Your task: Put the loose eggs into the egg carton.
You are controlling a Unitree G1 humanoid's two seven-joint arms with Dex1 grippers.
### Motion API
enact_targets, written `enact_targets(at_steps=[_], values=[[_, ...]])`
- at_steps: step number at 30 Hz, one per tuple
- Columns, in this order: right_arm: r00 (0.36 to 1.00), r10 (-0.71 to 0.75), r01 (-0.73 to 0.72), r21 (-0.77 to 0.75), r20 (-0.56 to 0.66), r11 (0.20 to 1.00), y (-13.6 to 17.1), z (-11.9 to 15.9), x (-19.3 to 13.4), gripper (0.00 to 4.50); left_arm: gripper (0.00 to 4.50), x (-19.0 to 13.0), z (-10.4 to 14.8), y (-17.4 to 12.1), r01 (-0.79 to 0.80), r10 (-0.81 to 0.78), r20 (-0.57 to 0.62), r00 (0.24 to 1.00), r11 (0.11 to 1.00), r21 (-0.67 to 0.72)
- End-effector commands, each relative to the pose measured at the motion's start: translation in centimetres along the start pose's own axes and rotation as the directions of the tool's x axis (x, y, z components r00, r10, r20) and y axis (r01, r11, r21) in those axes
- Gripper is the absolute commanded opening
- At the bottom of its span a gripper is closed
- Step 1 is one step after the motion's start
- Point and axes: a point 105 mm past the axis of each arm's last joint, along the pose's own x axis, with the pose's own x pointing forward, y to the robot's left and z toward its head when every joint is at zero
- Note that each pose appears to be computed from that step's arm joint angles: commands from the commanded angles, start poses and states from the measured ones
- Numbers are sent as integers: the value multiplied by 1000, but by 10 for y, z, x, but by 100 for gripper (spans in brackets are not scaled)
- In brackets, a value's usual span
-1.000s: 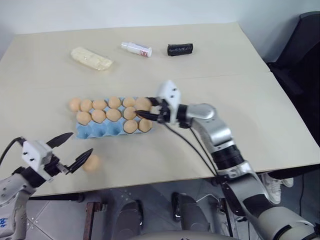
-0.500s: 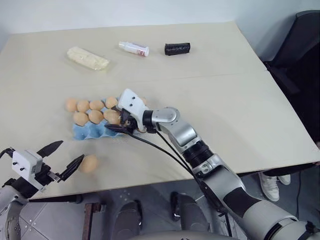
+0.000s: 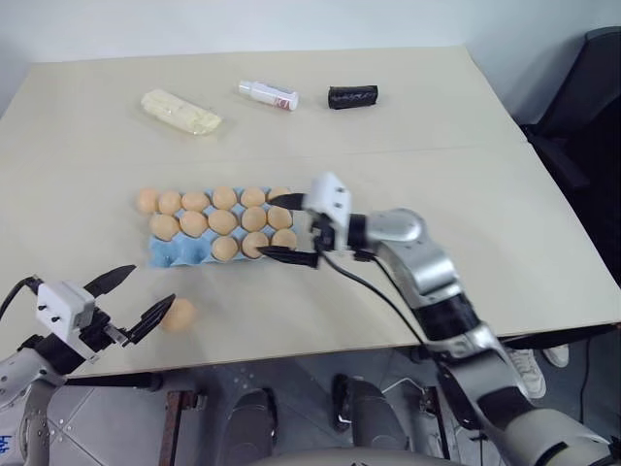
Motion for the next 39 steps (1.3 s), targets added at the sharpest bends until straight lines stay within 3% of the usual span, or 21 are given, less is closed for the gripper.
enact_targets(at_steps=[1,5,8,14,21,27,38,39], values=[[999,-5,7,-63,35,998,4,1,-31,448,450,6,9,-7,70,-71,9,997,997,38],[999,-45,45,-56,2,997,12,-24,-64,448,450,12,10,-9,113,-113,3,994,992,48],[998,-51,52,-57,30,997,17,-25,-74,448,450,17,11,-12,150,-151,5,989,988,46],[995,-6,12,-54,102,998,26,-14,-69,448,450,22,15,-9,150,-151,18,988,987,58],[976,100,-92,-49,193,995,37,14,-51,448,450,-20,3,9,23,-21,-51,998,999,36],[955,199,-193,-49,222,980,45,25,-41,448,450,-39,-13,-6,91,-91,-144,985,996,-4],[952,201,-193,-59,229,979,45,28,-32,448,450,5,-32,-20,69,-74,-108,991,997,-46],[953,198,-190,-56,228,980,46,28,-32,449,432,7,-32,-20,56,-60,-106,992,998,-41]])
